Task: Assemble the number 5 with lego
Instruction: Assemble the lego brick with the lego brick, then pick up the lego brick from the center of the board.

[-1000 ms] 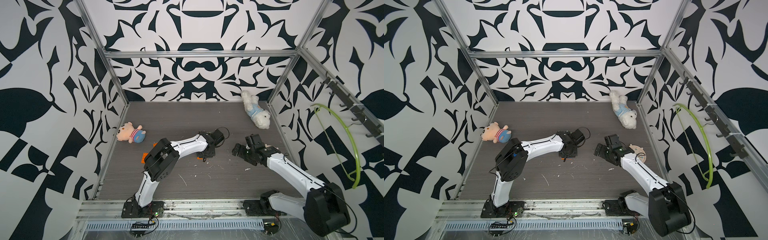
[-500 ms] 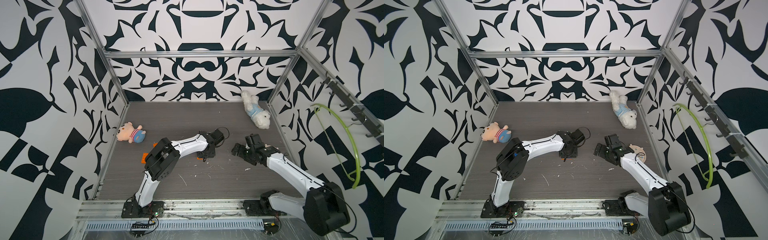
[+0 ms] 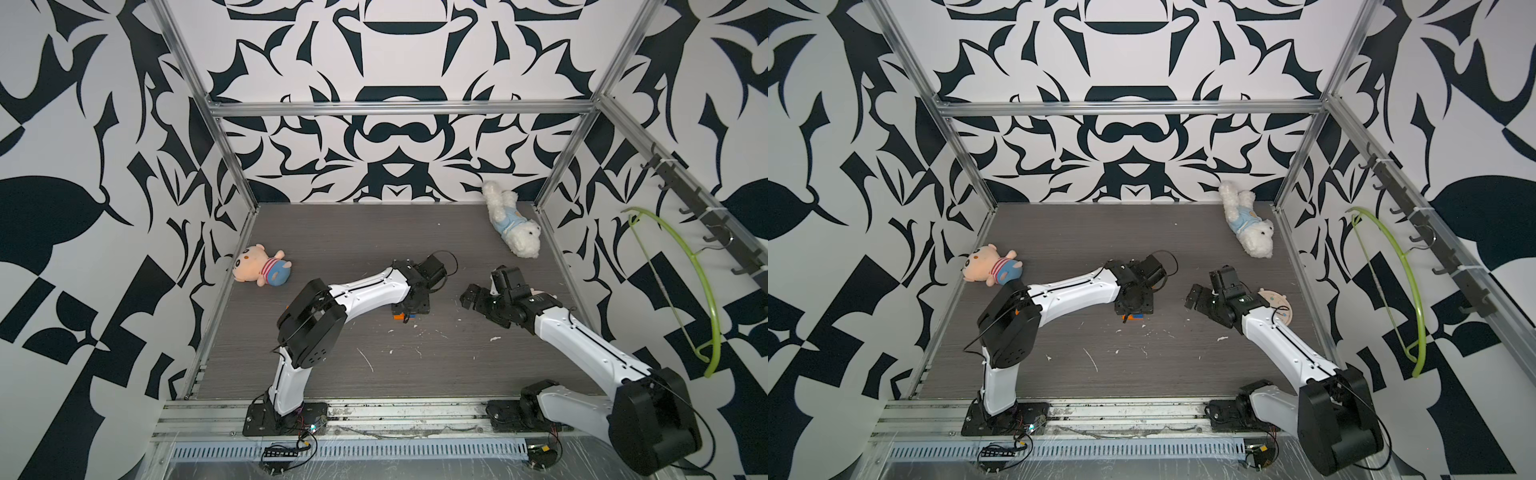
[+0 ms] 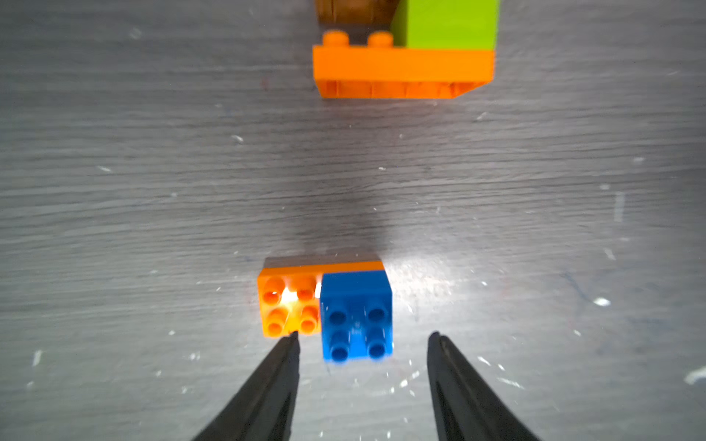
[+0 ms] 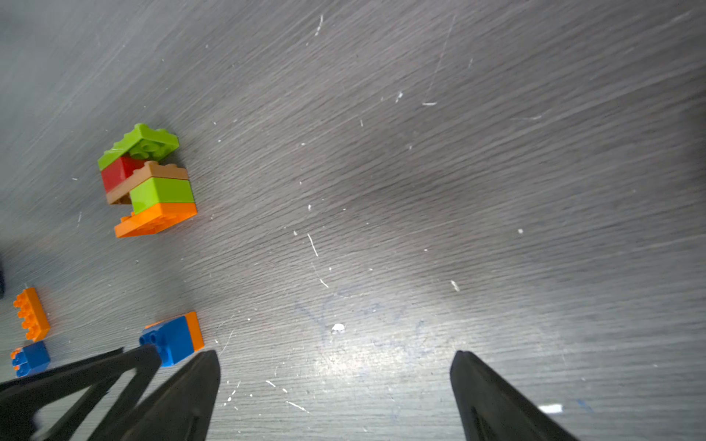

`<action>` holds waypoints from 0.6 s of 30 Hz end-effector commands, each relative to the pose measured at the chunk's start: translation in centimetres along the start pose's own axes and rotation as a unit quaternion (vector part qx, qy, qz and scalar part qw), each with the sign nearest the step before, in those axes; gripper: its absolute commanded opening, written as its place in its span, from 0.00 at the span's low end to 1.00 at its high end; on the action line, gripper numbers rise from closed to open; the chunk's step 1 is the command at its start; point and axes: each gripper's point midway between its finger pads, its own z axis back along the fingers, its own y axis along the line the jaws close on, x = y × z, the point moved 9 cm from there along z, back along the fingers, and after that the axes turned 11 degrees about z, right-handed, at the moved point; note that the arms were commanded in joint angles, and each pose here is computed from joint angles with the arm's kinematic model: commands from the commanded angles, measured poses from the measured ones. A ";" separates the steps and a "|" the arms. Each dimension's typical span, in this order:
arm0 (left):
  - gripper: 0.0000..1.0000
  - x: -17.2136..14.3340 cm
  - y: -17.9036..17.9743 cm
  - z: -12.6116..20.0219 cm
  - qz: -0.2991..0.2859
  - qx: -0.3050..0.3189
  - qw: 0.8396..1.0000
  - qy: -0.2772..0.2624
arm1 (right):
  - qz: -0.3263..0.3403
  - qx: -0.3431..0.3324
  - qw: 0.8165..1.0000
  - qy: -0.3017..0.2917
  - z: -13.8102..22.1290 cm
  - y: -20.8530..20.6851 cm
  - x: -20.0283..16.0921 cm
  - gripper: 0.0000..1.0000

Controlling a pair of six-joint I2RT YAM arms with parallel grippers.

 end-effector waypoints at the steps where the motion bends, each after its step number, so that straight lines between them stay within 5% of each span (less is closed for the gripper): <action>1: 0.60 0.5 1.3 2.6 -0.002 -0.003 0.999 -0.044 | 0.021 0.043 0.999 -0.023 0.7 1.4 1.0 1.00; 8: 0.60 2.1 6.9 4.4 0.041 0.035 0.995 -0.087 | 0.083 0.079 0.993 -0.022 0.5 5.1 1.1 1.00; 18: 0.62 4.1 18.1 5.2 0.178 0.048 0.979 -0.091 | 0.234 0.102 0.967 -0.004 -0.2 13.7 -0.4 1.00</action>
